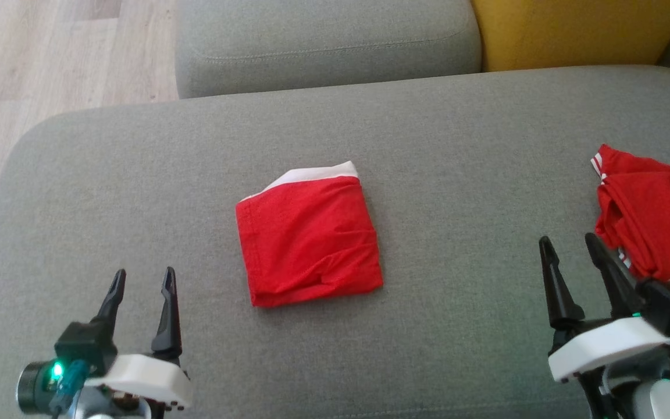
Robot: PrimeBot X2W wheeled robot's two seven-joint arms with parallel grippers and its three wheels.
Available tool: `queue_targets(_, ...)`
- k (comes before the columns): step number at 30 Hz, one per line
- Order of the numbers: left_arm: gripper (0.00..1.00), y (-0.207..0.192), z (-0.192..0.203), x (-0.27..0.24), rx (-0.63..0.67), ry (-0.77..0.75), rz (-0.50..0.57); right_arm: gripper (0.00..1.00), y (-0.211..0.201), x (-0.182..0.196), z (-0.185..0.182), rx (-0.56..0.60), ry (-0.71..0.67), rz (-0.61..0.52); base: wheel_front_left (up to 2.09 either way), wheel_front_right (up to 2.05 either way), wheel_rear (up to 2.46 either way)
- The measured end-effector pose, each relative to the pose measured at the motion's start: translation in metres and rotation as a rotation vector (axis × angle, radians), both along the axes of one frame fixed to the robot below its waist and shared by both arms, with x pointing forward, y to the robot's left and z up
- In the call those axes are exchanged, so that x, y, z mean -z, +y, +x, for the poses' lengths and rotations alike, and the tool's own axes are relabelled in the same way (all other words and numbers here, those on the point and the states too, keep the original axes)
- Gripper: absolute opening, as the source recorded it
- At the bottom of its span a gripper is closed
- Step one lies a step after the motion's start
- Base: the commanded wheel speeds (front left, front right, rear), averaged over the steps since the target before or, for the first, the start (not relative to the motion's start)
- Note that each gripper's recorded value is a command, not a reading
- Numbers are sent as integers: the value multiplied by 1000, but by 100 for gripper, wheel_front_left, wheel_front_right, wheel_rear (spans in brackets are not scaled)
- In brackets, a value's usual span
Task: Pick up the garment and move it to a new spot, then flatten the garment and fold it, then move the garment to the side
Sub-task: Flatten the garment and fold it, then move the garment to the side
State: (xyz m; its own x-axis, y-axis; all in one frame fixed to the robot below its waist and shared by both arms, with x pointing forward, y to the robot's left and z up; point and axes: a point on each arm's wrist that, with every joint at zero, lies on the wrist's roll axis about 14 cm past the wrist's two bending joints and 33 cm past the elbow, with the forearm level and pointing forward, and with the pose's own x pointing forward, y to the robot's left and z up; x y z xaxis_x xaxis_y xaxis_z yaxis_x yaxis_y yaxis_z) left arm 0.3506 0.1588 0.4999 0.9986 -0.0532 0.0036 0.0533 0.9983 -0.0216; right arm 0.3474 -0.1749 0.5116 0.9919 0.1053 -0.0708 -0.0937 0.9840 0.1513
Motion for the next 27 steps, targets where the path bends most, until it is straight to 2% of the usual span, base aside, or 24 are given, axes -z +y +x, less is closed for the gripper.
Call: queue_targets(27, 100, -6, 1, 3, 12, 10, -1, 100, -3, 4, 1, 13, 20, -3, 0, 0, 0)
